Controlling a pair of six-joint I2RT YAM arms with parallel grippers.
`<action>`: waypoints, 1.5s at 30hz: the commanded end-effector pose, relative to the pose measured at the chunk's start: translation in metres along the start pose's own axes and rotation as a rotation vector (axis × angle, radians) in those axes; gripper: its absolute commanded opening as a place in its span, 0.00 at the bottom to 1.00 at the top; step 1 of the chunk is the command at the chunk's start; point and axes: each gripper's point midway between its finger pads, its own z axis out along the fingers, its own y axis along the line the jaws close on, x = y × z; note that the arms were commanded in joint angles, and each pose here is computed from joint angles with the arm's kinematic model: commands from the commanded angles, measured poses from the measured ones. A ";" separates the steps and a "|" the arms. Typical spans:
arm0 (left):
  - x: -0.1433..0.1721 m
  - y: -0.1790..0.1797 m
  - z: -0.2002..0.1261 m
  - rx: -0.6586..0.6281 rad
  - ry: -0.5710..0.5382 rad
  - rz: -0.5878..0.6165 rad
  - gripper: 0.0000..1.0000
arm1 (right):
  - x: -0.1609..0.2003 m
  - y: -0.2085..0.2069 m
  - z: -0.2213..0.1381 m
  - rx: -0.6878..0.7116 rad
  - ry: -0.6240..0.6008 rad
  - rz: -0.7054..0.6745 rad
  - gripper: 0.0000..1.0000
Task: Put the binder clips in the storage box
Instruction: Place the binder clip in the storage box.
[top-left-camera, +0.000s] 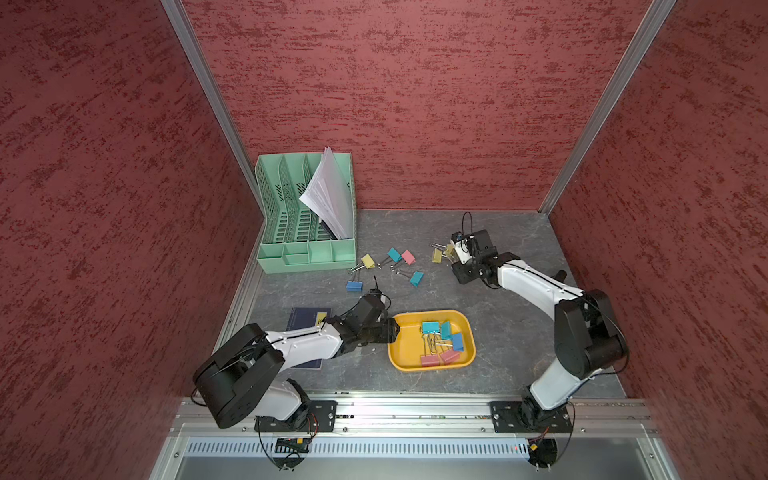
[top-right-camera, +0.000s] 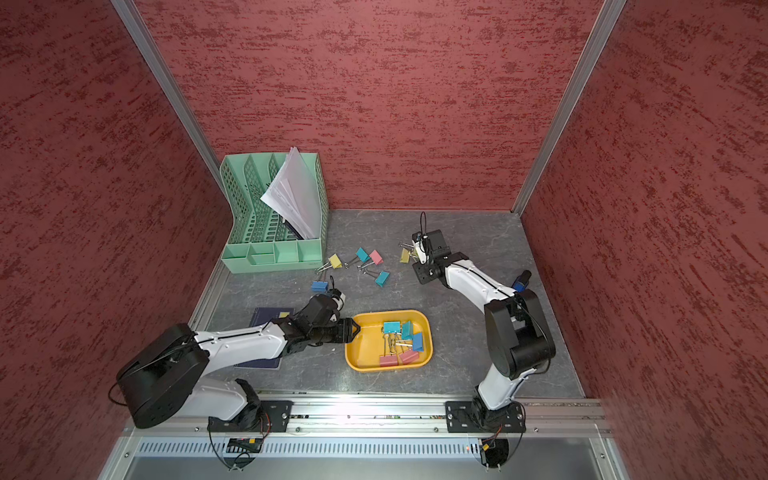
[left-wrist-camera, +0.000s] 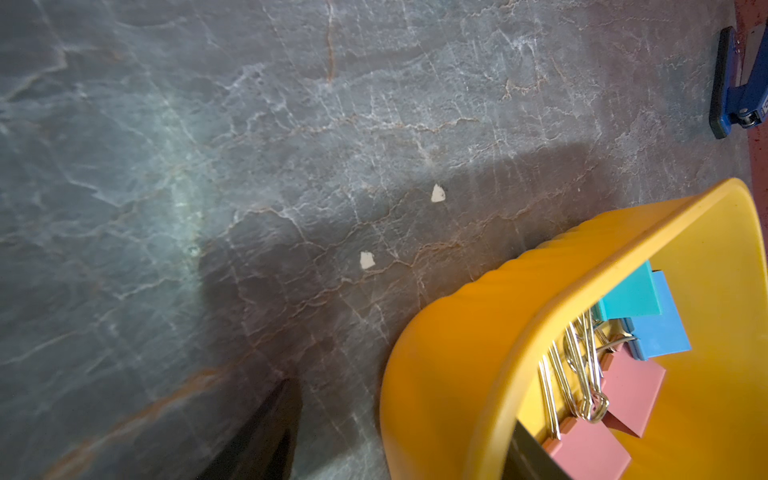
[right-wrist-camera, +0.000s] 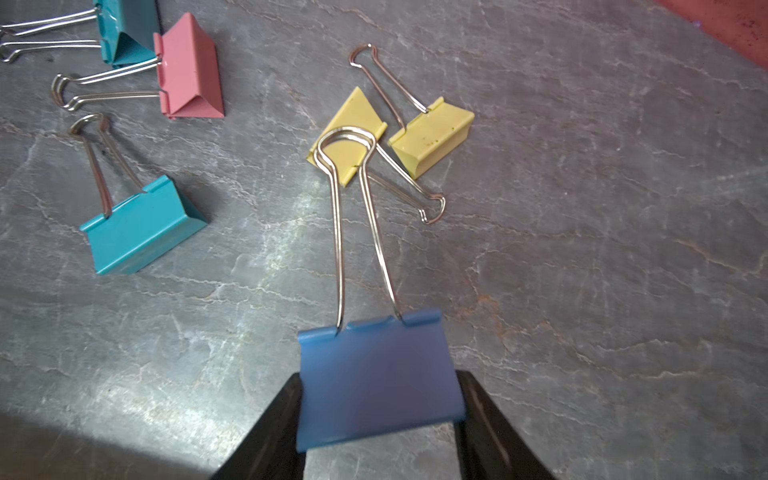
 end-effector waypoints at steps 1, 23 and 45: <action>0.033 0.035 0.002 -0.114 0.103 -0.021 0.66 | 0.013 0.016 -0.019 -0.002 0.031 -0.027 0.47; 0.019 0.025 -0.018 -0.083 0.035 -0.025 0.71 | 0.117 0.223 -0.100 -0.440 0.093 -0.108 0.51; 0.008 0.018 -0.026 -0.077 0.001 -0.011 0.74 | 0.145 0.281 -0.085 -0.561 0.194 -0.093 0.56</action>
